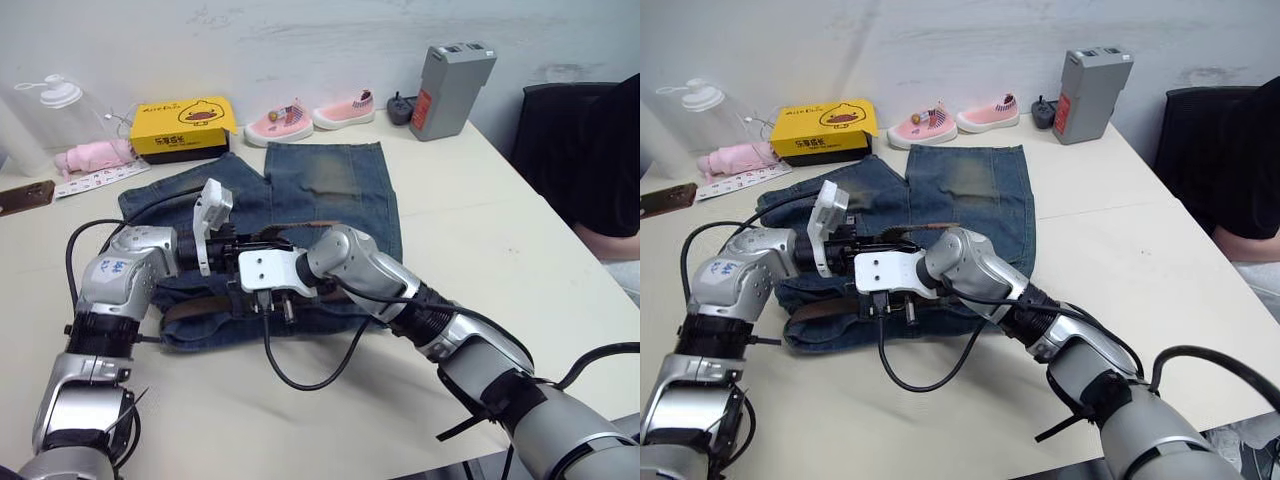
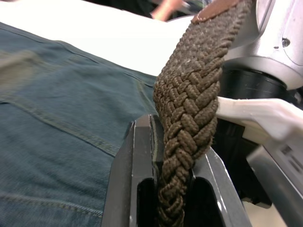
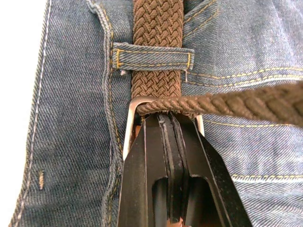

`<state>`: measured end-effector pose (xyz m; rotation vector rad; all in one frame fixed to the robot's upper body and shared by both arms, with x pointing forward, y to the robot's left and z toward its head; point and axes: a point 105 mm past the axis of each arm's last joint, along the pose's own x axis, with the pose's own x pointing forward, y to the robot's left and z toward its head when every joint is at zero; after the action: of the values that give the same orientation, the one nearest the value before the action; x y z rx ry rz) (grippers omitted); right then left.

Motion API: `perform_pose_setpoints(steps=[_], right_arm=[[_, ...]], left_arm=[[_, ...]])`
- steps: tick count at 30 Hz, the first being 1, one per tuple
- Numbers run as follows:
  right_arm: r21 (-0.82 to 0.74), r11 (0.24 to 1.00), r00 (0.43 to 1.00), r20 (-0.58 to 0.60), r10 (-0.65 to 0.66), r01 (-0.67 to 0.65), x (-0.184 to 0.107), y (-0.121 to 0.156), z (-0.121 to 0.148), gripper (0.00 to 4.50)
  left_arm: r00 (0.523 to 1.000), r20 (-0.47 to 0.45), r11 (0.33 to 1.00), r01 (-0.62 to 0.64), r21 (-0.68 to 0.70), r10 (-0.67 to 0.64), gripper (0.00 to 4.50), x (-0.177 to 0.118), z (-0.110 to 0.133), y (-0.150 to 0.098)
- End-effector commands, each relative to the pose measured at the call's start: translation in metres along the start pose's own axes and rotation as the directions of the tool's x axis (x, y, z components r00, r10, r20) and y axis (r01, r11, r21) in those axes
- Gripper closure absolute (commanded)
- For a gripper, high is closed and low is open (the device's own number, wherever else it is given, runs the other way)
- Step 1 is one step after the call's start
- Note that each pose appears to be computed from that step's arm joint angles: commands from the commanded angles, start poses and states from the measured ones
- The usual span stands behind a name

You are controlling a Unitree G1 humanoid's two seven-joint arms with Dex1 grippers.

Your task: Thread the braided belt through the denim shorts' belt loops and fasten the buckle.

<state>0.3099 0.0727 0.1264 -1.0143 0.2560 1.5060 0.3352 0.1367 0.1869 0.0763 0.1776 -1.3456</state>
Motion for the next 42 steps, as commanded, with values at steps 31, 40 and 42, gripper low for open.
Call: perform_pose_setpoints(steps=[31,40,42], right_arm=[[0.114,0.936,0.911,-0.218,0.351,-0.333,0.066,0.080,-0.066,4.42],[0.162,0.986,0.998,-0.047,0.035,-0.027,0.035,0.033,-0.058,4.42],[0.199,0.980,1.000,0.011,-0.017,0.015,0.026,0.026,-0.051,4.42]], left_arm=[[0.953,0.032,0.902,0.273,0.336,-0.300,4.50,0.066,0.095,-0.003],[0.992,0.093,0.930,-0.117,0.350,0.090,4.50,-0.002,0.058,0.014],[0.984,0.102,0.921,-0.174,0.349,0.147,4.50,-0.008,0.051,0.011]])
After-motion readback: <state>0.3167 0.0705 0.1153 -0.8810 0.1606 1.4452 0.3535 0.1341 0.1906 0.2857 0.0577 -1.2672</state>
